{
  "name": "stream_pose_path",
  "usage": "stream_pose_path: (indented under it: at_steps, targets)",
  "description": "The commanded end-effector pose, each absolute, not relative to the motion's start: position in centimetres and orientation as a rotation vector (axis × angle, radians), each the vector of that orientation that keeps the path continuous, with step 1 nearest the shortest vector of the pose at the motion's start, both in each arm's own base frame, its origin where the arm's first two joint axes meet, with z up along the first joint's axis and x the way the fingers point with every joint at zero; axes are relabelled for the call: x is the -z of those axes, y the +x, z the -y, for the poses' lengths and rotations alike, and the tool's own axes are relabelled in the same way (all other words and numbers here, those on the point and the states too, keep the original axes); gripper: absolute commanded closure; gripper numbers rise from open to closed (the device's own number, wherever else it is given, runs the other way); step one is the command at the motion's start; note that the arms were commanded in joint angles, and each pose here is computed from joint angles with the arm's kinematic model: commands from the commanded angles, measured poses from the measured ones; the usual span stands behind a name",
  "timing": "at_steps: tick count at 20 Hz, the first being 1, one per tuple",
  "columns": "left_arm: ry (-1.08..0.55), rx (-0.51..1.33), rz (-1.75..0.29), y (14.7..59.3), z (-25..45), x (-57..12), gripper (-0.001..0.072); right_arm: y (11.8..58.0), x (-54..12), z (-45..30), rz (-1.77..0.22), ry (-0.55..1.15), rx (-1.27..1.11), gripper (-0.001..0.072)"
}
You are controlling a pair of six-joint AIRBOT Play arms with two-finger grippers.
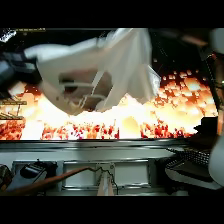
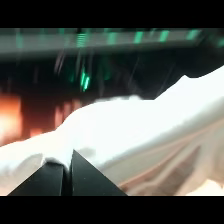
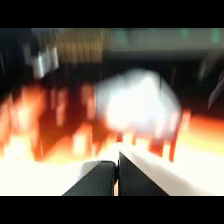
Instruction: Fold the clothes and pants, and hang the long-sleeved shirts on hangers.
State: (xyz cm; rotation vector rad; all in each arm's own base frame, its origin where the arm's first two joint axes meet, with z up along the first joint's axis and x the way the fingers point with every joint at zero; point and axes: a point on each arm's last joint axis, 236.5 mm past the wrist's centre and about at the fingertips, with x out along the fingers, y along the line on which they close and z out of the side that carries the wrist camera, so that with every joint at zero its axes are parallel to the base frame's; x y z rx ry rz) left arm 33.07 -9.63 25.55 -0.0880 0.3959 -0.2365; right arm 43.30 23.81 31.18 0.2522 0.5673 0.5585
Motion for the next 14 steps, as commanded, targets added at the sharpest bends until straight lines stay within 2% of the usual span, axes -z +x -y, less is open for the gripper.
stream_pose_path:
  at_steps: [1,2,3,4,5,8,10,12,13,14]
  targets:
    - [-0.270,0.104,-0.593,28.8,7.1,-14.0,0.0696,41.7,-19.0,-28.9,-0.915,0.041,-0.593,0.0688]
    - [-0.297,0.099,-0.622,27.6,6.9,-12.0,0.0684,40.9,-16.1,-30.2,-0.987,-0.022,-0.598,0.0688]
    - [-0.295,0.096,-0.635,26.6,6.7,-10.8,0.0601,40.0,-13.7,-31.3,-1.048,-0.077,-0.604,0.0688]
    - [-0.292,0.093,-0.620,26.0,6.3,-10.8,0.0449,39.2,-11.9,-32.0,-1.094,-0.124,-0.608,0.0688]
    - [-0.281,0.090,-0.581,25.7,5.8,-11.7,0.0408,38.5,-10.3,-32.7,-1.130,-0.172,-0.609,0.0688]
    - [-0.245,0.090,-0.374,25.4,4.2,-16.6,0.0408,37.2,-8.2,-34.2,-1.156,-0.241,-0.624,0.0688]
    - [-0.252,0.102,-0.332,25.5,4.3,-17.6,0.0408,36.6,-8.2,-34.9,-1.153,-0.249,-0.640,0.0688]
    - [-0.301,0.085,-0.443,26.5,5.1,-14.8,0.0381,36.3,-8.2,-34.9,-1.159,-0.256,-0.644,0.0688]
    - [-0.326,0.093,-0.520,27.2,6.1,-12.9,0.0297,36.0,-8.1,-34.8,-1.171,-0.261,-0.644,0.0688]
    - [-0.369,0.107,-0.614,27.8,7.6,-10.6,0.0268,35.7,-7.9,-34.7,-1.184,-0.271,-0.643,0.0688]
